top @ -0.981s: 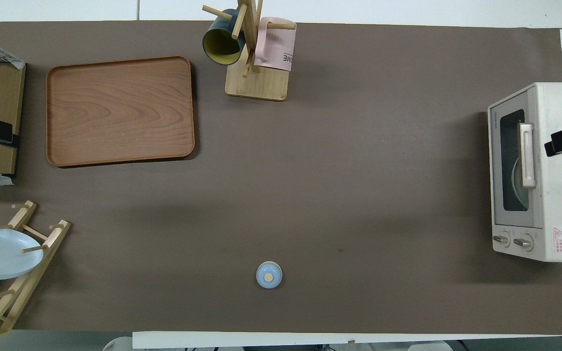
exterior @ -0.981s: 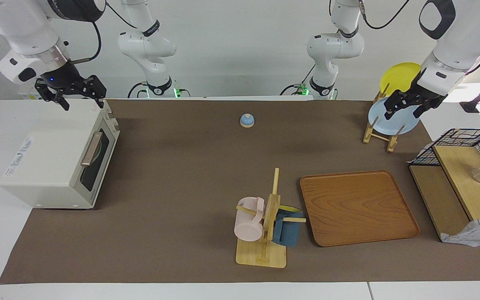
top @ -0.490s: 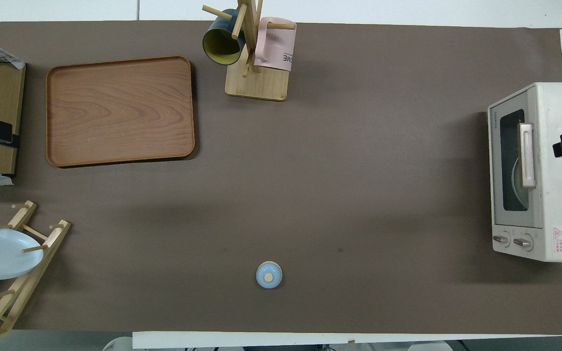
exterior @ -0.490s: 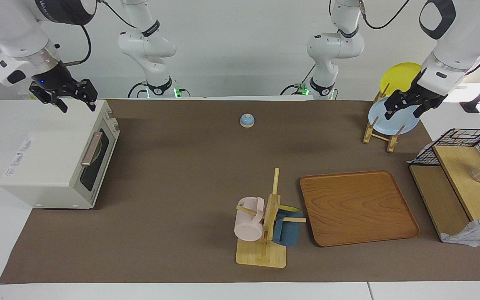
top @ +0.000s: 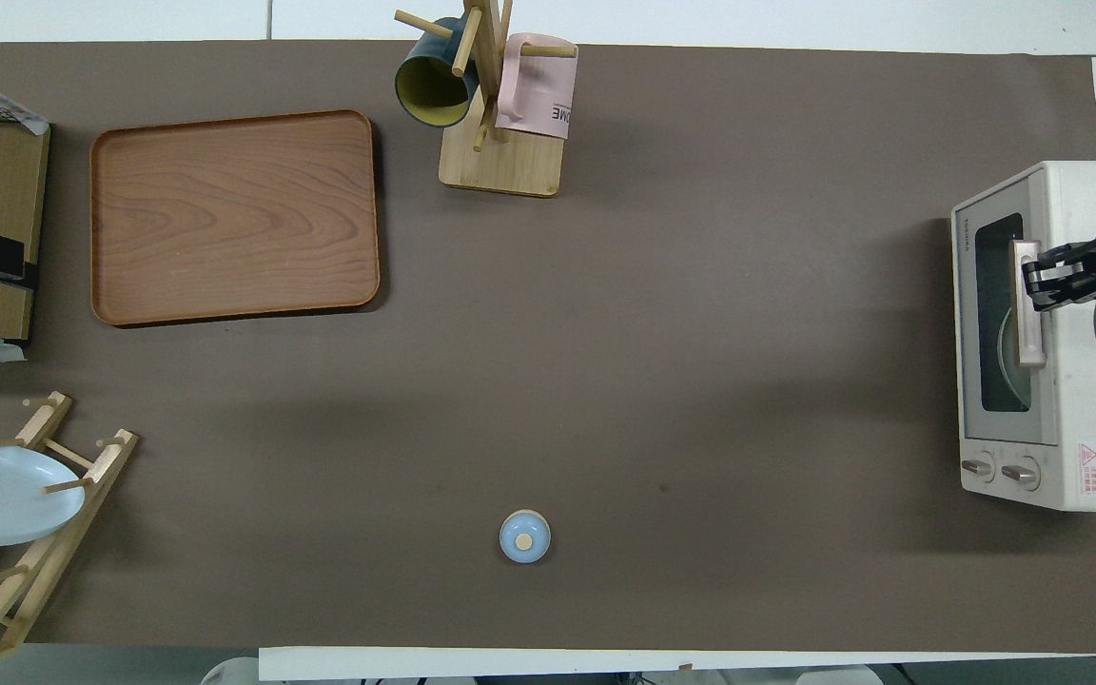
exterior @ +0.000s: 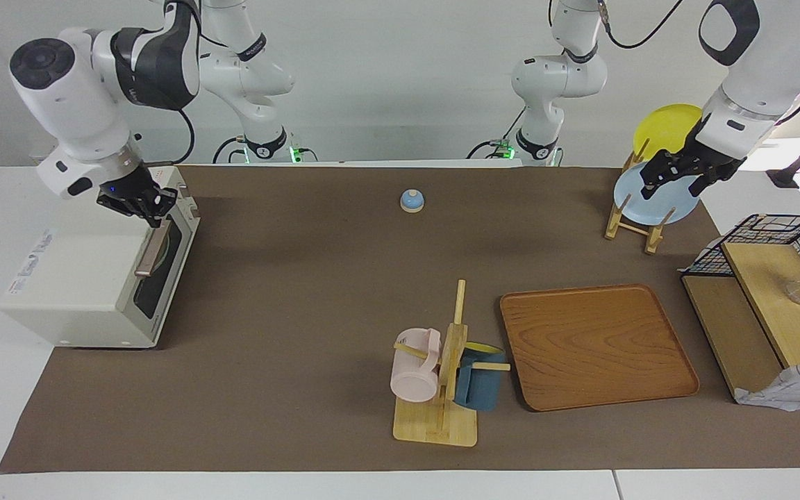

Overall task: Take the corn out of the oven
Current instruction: 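Reach the right gripper to the toaster oven door handle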

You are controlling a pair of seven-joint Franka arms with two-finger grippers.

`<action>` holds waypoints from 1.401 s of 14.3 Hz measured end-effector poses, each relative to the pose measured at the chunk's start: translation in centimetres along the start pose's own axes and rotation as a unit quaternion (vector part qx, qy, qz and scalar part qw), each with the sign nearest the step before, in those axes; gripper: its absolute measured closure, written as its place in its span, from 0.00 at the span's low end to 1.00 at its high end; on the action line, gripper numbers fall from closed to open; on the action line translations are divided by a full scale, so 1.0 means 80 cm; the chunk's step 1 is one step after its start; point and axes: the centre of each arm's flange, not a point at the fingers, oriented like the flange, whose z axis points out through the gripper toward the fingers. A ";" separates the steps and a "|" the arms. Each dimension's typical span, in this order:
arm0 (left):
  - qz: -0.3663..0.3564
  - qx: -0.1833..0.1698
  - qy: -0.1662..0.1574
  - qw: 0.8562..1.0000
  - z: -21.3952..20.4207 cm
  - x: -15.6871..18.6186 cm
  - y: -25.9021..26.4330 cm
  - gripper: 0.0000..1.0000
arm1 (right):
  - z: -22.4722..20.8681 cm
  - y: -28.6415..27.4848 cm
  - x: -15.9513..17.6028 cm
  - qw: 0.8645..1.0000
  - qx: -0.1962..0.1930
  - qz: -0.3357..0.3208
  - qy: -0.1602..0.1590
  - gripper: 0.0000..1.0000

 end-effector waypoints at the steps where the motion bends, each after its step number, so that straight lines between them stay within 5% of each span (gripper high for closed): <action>1: 0.001 0.000 0.000 1.000 0.000 0.000 0.001 0.00 | 0.009 0.001 0.003 1.000 -0.009 0.003 -0.005 0.99; 12: -0.008 0.000 0.000 1.000 0.000 0.000 -0.011 0.00 | 0.055 -0.005 0.006 1.000 -0.018 0.008 0.000 0.99; 20: -0.009 0.000 0.000 1.000 0.000 0.000 -0.012 0.00 | 0.145 -0.155 0.053 0.999 -0.014 0.021 0.023 0.99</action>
